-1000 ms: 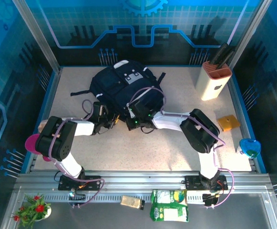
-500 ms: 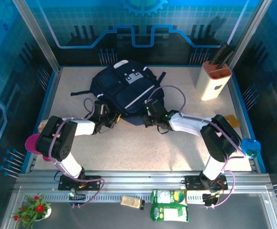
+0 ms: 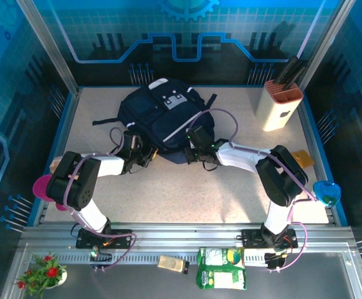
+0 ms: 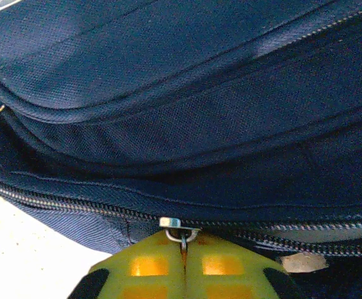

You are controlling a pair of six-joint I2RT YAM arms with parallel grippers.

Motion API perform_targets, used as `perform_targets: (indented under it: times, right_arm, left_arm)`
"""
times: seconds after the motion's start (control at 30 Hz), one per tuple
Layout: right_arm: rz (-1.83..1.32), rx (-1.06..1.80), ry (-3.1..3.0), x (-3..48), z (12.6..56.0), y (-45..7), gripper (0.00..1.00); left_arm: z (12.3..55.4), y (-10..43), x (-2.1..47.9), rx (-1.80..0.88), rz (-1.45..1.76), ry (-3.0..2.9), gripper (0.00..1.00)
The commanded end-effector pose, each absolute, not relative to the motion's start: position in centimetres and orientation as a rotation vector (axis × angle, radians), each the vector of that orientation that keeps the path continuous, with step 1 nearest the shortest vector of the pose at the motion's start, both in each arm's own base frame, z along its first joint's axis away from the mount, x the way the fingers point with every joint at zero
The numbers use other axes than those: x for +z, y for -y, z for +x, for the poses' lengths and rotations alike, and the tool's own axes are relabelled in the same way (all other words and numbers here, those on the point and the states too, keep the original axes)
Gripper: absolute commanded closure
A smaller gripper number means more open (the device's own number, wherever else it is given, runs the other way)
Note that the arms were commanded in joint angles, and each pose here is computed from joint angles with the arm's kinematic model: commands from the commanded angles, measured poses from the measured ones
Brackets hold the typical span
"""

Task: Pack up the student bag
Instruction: Zip the student bag at the top-center of the table.

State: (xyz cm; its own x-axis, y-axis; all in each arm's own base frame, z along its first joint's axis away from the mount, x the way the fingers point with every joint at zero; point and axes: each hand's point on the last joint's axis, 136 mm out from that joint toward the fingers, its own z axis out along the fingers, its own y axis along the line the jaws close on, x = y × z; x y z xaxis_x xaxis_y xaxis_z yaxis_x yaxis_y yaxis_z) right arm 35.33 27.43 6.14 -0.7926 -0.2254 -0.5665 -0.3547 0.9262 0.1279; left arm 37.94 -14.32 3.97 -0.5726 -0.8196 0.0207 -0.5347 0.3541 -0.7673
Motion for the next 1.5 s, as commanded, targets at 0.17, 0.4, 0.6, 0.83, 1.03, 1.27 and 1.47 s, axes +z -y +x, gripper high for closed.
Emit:
perform_targets:
  times: [0.17,0.4,0.6,0.83,1.03,1.27,1.47]
  right_arm:
    - [-0.200,-0.011,-2.479,7.3,37.0,-19.4,1.00]
    - [-0.208,-0.020,-2.498,8.2,36.7,-18.4,1.00]
    - [-0.359,0.157,-2.493,9.2,34.6,-22.2,1.00]
    - [-0.587,0.519,-2.444,11.0,30.5,-30.3,1.00]
    - [-0.627,0.727,-2.415,11.4,29.7,-35.9,1.00]
    - [-0.651,0.848,-2.393,11.5,30.6,-40.4,1.00]
    - [-0.677,0.871,-2.390,11.5,30.8,-41.6,1.00]
  left_arm:
    - [39.7,13.6,6.7,-1.028,-1.090,-2.208,0.94]
    - [41.0,14.2,7.7,-0.995,-0.955,-2.266,0.94]
    - [43.6,13.7,8.2,-0.921,-0.826,-2.339,0.92]
    - [45.4,10.4,6.9,-0.729,-0.784,-2.417,0.87]
    - [44.3,7.4,7.4,-0.653,-0.834,-2.405,0.72]
    - [39.5,5.1,8.8,-0.576,-0.920,-2.452,0.45]
    - [35.1,5.6,8.7,-0.574,-0.994,-2.532,0.41]
